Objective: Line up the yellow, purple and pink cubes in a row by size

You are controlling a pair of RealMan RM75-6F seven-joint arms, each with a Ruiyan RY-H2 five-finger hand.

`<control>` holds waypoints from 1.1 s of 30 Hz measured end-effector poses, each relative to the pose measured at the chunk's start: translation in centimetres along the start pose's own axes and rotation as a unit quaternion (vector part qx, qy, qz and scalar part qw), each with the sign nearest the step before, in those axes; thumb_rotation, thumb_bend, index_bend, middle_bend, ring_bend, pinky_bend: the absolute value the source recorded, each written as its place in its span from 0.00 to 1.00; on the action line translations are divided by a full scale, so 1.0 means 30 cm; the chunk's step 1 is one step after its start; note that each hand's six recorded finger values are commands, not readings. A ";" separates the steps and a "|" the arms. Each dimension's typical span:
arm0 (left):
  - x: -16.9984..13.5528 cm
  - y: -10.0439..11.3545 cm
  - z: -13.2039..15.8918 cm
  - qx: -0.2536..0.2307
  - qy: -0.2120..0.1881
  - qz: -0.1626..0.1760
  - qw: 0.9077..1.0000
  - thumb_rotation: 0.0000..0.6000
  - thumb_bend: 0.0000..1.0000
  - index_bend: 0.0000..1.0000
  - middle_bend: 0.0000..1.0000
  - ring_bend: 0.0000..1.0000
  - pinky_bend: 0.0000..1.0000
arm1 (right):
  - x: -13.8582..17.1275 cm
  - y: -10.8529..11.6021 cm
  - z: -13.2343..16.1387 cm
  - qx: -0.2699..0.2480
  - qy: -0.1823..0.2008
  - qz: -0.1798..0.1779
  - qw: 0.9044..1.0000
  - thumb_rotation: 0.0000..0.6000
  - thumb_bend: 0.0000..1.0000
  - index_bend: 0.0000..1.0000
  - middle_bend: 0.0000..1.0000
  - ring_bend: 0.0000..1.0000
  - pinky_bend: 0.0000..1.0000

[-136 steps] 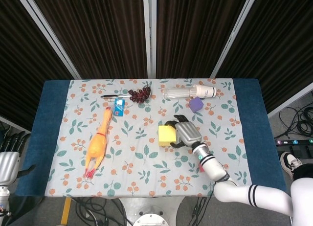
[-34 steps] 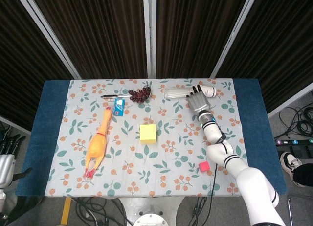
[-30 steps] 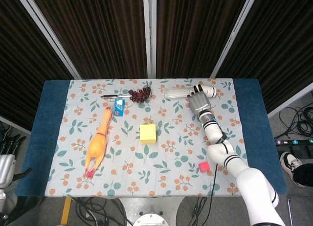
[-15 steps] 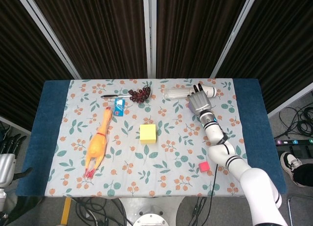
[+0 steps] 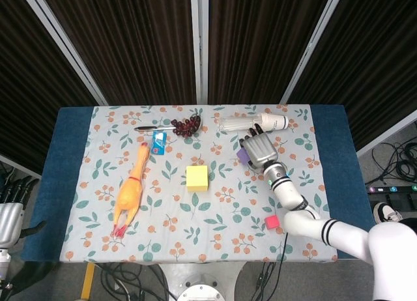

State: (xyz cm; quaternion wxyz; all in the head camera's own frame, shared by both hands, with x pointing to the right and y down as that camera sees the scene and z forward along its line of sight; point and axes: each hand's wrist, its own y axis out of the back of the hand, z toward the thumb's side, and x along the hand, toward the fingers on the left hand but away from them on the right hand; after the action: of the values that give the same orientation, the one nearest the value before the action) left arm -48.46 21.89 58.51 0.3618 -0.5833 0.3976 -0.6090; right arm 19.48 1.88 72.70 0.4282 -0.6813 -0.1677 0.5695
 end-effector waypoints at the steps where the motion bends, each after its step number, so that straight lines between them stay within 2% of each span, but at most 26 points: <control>1: 0.001 0.000 0.002 0.000 -0.002 0.000 1.000 1.00 0.02 0.16 0.19 0.10 0.12 | 0.027 0.004 0.012 -0.008 0.000 0.005 1.000 1.00 0.19 0.47 0.43 0.12 0.00; 5: 0.003 -0.001 0.007 -0.001 -0.005 0.001 1.000 1.00 0.02 0.16 0.19 0.10 0.12 | 0.105 0.009 0.031 -0.025 -0.012 0.021 0.999 1.00 0.20 0.47 0.43 0.12 0.00; 10: 0.000 0.002 0.009 -0.004 -0.008 0.004 1.000 1.00 0.02 0.16 0.19 0.10 0.12 | 0.146 0.001 0.032 -0.041 -0.043 0.036 0.998 1.00 0.20 0.46 0.44 0.13 0.00; 16: -0.012 0.003 0.001 -0.006 -0.006 0.006 1.000 1.00 0.02 0.16 0.19 0.10 0.12 | 0.141 -0.007 0.115 -0.059 -0.041 0.048 0.996 1.00 0.19 0.46 0.44 0.13 0.00; 22: -0.018 -0.001 0.000 -0.008 -0.007 0.007 1.000 1.00 0.02 0.16 0.19 0.10 0.12 | 0.129 0.003 0.207 -0.056 -0.026 0.047 0.997 1.00 0.19 0.44 0.44 0.13 0.00; 33: -0.017 -0.011 -0.004 -0.012 -0.009 0.005 1.000 1.00 0.02 0.16 0.19 0.10 0.12 | 0.098 -0.006 0.298 -0.046 -0.032 0.048 0.997 1.00 0.18 0.43 0.44 0.13 0.00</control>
State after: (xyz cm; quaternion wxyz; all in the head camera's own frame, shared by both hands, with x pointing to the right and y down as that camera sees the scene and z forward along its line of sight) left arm -48.53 22.49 58.60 0.3615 -0.5906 0.4046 -0.5973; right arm 12.18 7.59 71.11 0.3631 -0.6891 -0.1740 0.6025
